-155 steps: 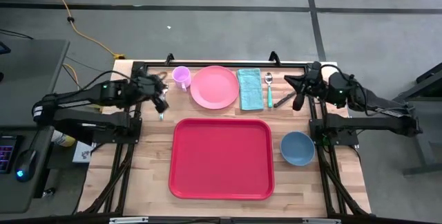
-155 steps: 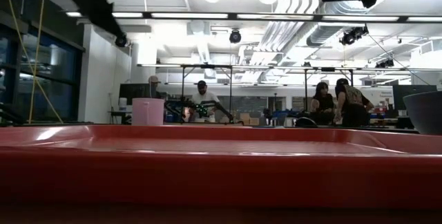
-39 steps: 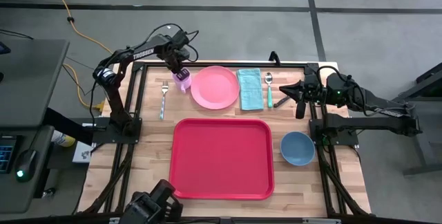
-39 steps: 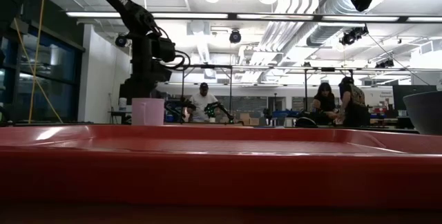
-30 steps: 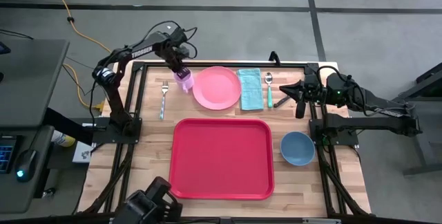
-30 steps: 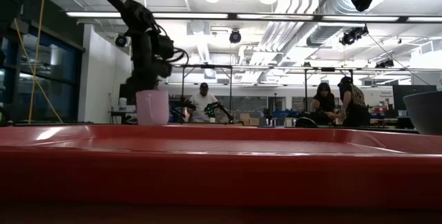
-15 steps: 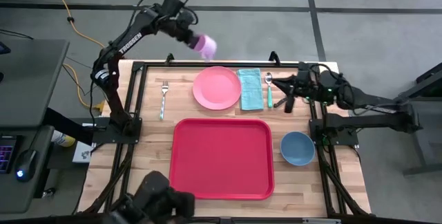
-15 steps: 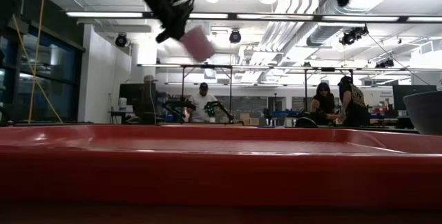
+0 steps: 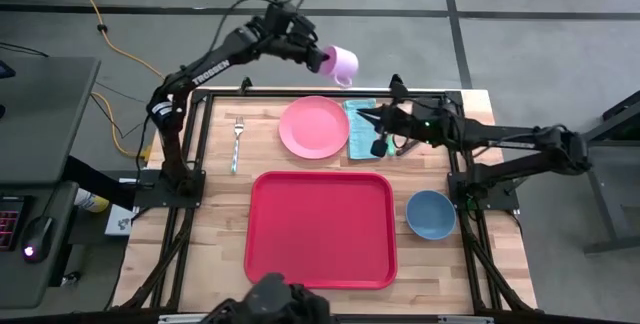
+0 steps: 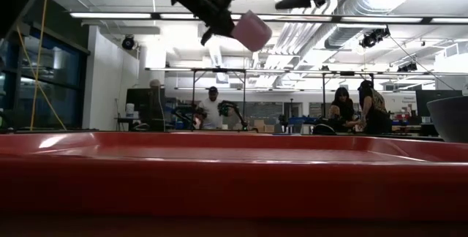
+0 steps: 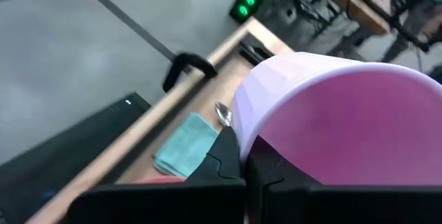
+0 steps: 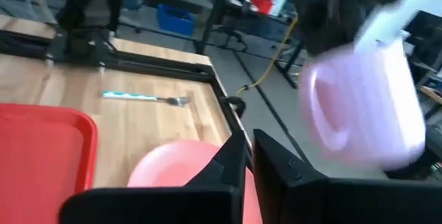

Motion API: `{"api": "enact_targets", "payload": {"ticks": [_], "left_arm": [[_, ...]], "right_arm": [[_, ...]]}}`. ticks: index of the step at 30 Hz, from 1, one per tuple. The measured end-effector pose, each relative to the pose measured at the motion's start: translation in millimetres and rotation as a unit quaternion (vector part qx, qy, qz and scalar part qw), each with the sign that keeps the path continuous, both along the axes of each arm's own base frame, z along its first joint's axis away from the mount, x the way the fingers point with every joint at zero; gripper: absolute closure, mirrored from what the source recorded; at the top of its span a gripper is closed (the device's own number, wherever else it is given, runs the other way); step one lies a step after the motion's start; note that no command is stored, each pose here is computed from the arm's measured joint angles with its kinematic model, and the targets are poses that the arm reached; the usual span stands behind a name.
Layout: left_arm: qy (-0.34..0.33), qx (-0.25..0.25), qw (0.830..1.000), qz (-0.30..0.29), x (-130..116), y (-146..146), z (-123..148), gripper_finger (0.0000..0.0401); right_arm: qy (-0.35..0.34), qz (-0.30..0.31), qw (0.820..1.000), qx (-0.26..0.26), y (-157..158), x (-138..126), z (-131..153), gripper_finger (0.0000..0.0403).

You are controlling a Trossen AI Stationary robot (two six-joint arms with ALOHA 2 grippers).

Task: Set up tray
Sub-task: Put the pink mug on the red serving tray

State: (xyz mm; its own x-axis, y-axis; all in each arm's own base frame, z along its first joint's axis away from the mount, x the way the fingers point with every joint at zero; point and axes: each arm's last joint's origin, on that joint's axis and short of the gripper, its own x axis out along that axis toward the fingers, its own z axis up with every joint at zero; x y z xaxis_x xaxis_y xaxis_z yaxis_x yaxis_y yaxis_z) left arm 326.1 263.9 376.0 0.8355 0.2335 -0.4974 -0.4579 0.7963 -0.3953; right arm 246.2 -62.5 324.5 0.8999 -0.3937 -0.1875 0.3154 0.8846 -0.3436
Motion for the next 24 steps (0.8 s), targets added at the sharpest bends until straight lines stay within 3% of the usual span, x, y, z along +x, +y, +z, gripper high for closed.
{"api": "enact_targets", "payload": {"ticks": [7, 14, 18, 24], "left_arm": [[0.005, -0.003, 1.000, -0.031, 17, -10, -10, 0.0382], [0.013, -0.005, 0.999, -0.050, 20, -15, -12, 0.0382], [0.014, -0.002, 0.998, -0.056, 22, -18, -12, 0.0382], [0.007, 0.011, 0.998, -0.068, 25, -21, -11, 0.0382]], "right_arm": [[0.072, 0.014, 0.997, 0.032, -12, 16, 26, 0.0293], [0.094, -0.027, 0.993, 0.065, -27, 16, 24, 0.0189], [0.089, -0.031, 0.993, 0.072, -28, 15, 25, 0.0167], [0.080, -0.015, 0.992, 0.093, -26, 17, 25, 0.0175]]}}
